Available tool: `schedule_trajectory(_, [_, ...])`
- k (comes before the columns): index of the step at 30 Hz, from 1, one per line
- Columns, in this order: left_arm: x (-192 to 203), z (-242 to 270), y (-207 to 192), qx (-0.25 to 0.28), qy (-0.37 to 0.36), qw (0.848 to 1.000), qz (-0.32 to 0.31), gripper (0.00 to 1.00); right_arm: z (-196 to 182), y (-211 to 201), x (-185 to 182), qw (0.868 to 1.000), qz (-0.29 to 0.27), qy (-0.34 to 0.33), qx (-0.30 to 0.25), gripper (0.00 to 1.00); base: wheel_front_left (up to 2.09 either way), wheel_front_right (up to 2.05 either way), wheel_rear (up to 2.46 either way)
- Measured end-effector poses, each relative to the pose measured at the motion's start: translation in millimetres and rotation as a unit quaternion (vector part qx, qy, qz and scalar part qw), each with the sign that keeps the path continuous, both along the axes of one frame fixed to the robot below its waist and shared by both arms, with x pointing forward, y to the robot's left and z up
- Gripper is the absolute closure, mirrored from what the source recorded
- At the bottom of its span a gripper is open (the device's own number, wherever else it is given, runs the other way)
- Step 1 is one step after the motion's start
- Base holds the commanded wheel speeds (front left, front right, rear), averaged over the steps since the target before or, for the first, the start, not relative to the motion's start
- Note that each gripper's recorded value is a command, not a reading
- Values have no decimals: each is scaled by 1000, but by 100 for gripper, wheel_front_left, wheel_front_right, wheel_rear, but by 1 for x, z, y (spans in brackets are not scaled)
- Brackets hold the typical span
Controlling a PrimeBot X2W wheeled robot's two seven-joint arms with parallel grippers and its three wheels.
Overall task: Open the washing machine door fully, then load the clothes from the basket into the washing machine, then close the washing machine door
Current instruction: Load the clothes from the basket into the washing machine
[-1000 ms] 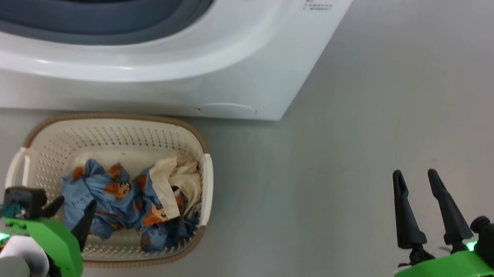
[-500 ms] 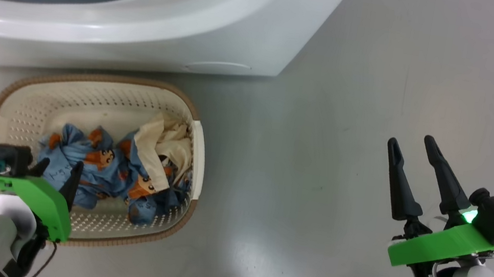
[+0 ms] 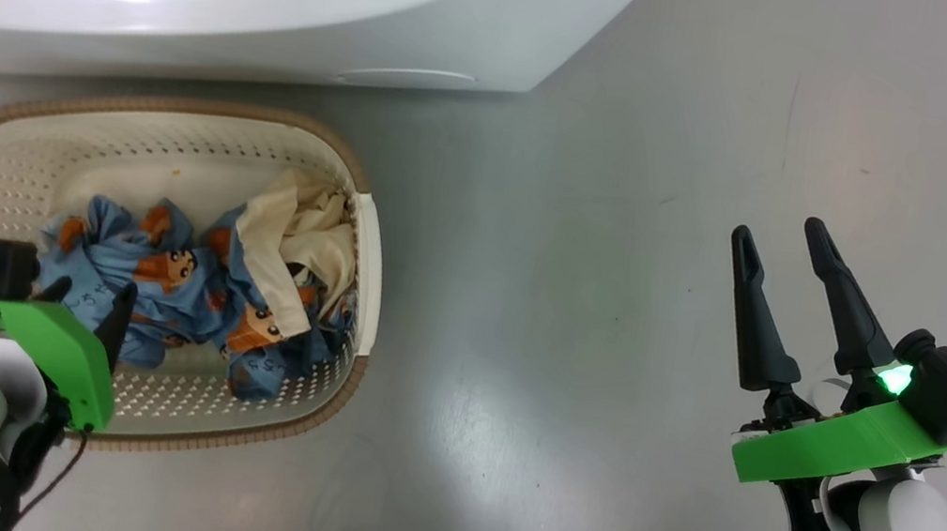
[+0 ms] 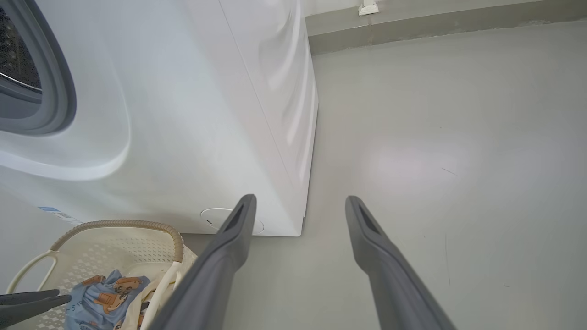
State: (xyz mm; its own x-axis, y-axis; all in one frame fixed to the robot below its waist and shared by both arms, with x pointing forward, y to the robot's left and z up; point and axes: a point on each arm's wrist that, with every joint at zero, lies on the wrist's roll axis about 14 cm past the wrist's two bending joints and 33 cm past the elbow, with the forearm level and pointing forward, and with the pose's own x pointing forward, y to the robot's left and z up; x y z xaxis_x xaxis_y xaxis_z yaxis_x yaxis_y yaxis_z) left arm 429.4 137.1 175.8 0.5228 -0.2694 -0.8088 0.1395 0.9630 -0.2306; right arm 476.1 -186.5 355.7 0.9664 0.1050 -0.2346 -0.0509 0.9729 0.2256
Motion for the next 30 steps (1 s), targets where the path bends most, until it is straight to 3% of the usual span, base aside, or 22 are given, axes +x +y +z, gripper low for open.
schedule_trajectory(30, [-2,-35,-3,12,70,996,-54,0,-17,-2,8,1000,1,10,-7,0,0,0,0])
